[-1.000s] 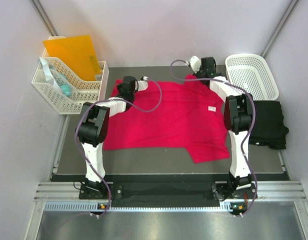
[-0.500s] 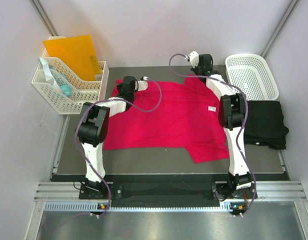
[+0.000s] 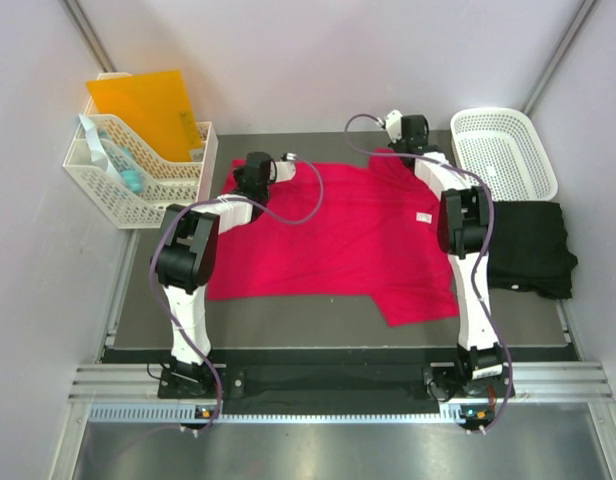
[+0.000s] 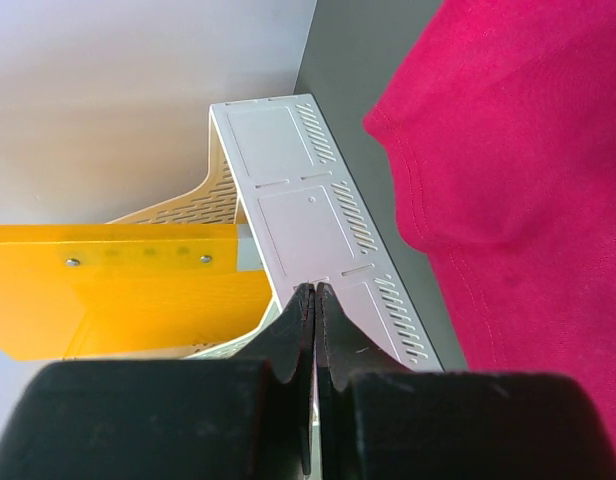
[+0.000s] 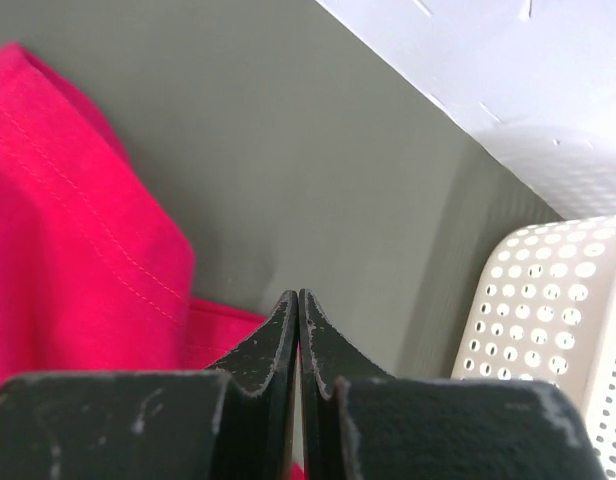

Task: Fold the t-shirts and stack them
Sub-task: Flatten the tshirt out

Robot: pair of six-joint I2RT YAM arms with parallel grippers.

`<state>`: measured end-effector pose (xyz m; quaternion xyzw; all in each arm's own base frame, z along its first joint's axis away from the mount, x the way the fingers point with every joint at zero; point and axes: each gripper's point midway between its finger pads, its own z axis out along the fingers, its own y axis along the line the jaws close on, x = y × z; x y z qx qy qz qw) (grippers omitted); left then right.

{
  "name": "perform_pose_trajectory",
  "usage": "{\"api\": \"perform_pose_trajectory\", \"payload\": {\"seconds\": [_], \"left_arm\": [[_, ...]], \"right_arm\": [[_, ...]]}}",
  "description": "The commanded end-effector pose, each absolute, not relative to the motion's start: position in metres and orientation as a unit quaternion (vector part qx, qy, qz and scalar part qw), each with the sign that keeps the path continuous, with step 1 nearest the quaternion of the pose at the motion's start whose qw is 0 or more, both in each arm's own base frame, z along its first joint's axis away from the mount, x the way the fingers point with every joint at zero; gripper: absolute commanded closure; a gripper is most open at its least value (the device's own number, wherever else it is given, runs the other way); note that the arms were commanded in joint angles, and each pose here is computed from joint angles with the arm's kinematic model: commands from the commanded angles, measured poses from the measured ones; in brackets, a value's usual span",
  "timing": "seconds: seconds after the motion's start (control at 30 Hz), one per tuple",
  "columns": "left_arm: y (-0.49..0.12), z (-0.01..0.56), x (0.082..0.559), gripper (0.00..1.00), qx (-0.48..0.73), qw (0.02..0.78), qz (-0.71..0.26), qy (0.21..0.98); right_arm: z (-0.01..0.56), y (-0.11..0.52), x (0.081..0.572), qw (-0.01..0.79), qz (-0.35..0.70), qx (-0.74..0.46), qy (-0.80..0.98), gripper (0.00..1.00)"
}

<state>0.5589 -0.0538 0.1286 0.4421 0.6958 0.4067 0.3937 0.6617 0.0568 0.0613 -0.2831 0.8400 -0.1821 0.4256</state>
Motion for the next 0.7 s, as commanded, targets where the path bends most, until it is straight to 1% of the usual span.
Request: {"api": "perform_pose_trajectory", "payload": {"seconds": [0.0,0.43,0.67], "left_arm": [[-0.053,0.160,0.568,1.00,0.414,0.430,0.419,0.684],[-0.051,0.157,0.566,1.00,0.408,0.429,0.418,0.689],[-0.050,0.159,0.566,1.00,0.407,0.428,0.420,0.689]], "right_arm": [[0.085,0.047,0.662,0.441,-0.198,-0.263,0.835,1.00],[0.102,0.046,0.649,0.438,-0.195,-0.262,0.838,1.00],[0.121,0.049,0.646,0.447,-0.189,-0.255,0.836,1.00]]}}
